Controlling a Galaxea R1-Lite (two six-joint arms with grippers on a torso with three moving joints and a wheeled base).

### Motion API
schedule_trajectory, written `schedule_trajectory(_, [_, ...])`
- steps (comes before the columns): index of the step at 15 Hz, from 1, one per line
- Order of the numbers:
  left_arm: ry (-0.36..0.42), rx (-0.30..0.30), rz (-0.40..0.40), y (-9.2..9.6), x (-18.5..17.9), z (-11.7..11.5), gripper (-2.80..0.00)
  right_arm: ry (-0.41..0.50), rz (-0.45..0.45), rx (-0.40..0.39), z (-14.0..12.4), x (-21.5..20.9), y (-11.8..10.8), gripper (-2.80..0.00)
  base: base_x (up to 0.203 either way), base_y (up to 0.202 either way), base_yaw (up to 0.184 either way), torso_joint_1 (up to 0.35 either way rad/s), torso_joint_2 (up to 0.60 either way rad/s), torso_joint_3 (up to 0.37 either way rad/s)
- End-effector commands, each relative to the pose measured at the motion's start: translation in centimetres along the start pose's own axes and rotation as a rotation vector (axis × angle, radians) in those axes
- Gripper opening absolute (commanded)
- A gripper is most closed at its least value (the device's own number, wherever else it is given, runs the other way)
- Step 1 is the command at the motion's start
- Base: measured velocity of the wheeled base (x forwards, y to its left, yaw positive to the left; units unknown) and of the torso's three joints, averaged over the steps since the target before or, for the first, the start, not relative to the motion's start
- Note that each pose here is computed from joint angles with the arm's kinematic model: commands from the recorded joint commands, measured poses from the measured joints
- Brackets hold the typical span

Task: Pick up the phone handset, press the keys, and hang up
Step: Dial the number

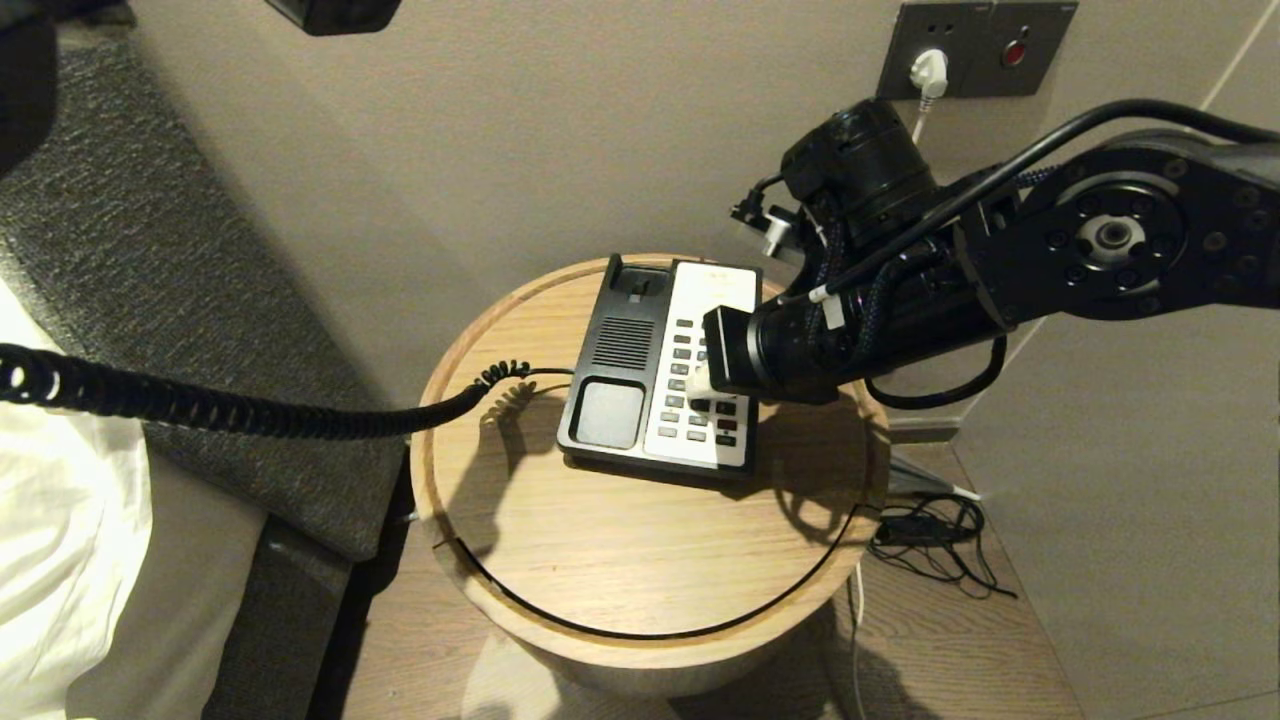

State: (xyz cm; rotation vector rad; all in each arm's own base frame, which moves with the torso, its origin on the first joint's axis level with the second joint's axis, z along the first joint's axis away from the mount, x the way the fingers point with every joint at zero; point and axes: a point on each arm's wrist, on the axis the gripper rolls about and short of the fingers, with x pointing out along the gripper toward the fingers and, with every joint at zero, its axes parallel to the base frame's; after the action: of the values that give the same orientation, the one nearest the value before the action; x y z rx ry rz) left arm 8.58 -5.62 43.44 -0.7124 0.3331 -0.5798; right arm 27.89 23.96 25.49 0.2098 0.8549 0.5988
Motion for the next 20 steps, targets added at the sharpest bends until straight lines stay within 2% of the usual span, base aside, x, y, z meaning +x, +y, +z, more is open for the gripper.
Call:
schedule_trajectory(1, [0.005,-0.005,0.003,0.1,-0.1,-0.1,-2.80,0.008,-0.003,0.002,-0.1,0.0,0.0,-2.80,0.000,0.000,0.000,0.000,0.00,0.000])
schedule_trajectory(9, [-0.001,-0.007,0.002,0.1,-0.2,0.0,-2.80,-0.027,0.021,0.003,0.4,-1.3,0.5,-2.80,0.000,0.000,0.000,0.000,0.00,0.000])
schedule_trajectory(20, [0.004,-0.007,0.006,0.2,-0.2,-0.2,-2.80,0.037,-0.014,0.008,-0.7,0.0,-0.3,-2.80,0.000,0.000,0.000,0.000,0.00,0.000])
